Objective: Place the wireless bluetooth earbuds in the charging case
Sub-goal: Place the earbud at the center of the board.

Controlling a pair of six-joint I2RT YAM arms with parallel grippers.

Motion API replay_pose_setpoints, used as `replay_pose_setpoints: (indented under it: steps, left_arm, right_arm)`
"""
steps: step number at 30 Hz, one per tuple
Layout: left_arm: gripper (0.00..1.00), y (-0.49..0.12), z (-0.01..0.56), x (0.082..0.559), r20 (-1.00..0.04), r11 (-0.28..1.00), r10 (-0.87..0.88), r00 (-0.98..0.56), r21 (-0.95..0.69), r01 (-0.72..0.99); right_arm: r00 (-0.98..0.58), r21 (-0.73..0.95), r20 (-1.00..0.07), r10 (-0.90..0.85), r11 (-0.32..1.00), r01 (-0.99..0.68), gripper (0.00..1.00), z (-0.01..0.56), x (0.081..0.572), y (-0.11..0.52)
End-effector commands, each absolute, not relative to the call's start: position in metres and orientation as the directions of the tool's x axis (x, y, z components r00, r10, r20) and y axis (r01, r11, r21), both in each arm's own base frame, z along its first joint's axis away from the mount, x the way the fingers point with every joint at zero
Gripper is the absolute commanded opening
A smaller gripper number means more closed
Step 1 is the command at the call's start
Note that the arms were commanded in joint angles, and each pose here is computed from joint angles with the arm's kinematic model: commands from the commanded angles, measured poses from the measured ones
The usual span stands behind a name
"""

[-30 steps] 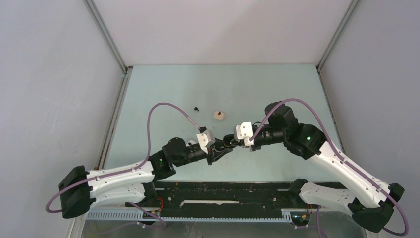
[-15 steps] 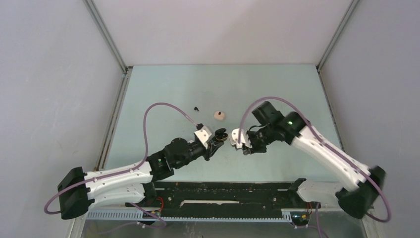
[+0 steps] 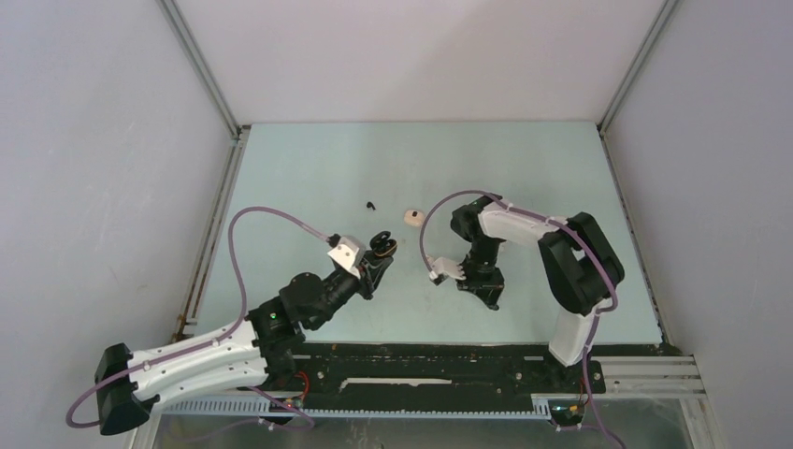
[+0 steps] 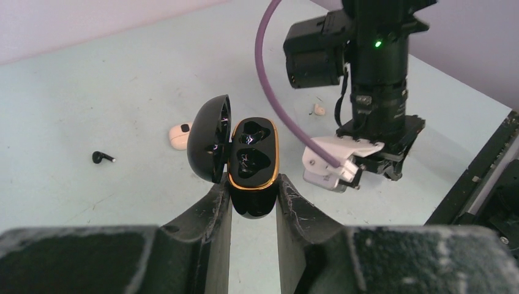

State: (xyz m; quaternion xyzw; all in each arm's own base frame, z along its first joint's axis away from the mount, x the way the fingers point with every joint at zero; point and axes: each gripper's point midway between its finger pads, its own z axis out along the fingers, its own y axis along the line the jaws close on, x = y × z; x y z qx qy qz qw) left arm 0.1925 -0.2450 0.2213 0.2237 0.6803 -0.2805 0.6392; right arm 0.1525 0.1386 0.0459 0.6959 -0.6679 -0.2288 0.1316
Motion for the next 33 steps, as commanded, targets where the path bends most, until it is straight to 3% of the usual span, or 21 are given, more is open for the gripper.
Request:
replay_pose_setpoints:
  steps: [1, 7, 14, 19, 25, 28, 33]
  left_arm:
    - [0.00, -0.235, 0.233, 0.192, -0.993, 0.756, -0.094, -0.075, -0.120, 0.643]
    - [0.00, -0.239, 0.241, 0.186, -0.993, 0.730, -0.093, -0.071, -0.117, 0.674]
    - [0.00, -0.246, 0.246, 0.181, -0.992, 0.698, -0.101, -0.073, -0.123, 0.706]
    - [0.00, -0.252, 0.252, 0.179, -0.993, 0.677, -0.090, -0.073, -0.115, 0.727]
    - [0.00, -0.257, 0.257, 0.179, -0.993, 0.667, -0.088, -0.075, -0.115, 0.736]
    - [0.01, -0.261, 0.259, 0.179, -0.994, 0.663, -0.082, -0.077, -0.113, 0.740]
    - [0.01, -0.268, 0.258, 0.180, -0.993, 0.650, -0.071, -0.091, -0.115, 0.751]
  right_arm:
    - [0.032, 0.412, -0.089, -0.996, -0.066, -0.909, 0.09, 0.027, 0.184, 0.139]
    - [0.012, 0.343, -0.085, -0.996, -0.041, -0.938, 0.15, 0.009, 0.213, 0.145]
    - [-0.048, 0.236, -0.173, -0.984, 0.005, -0.972, 0.38, 0.017, 0.241, 0.158]
    - [-0.193, 0.213, -0.370, -0.909, 0.120, -0.970, 0.40, 0.061, 0.254, 0.161]
    - [-0.443, 0.199, -0.598, -0.668, 0.411, -0.890, 0.39, 0.087, 0.267, 0.141]
    - [-0.415, 0.186, -0.658, -0.628, 0.398, -0.898, 0.38, 0.087, 0.254, 0.134]
    - [-0.239, 0.022, -0.699, -0.674, 0.314, -0.949, 0.43, 0.069, 0.242, 0.120]
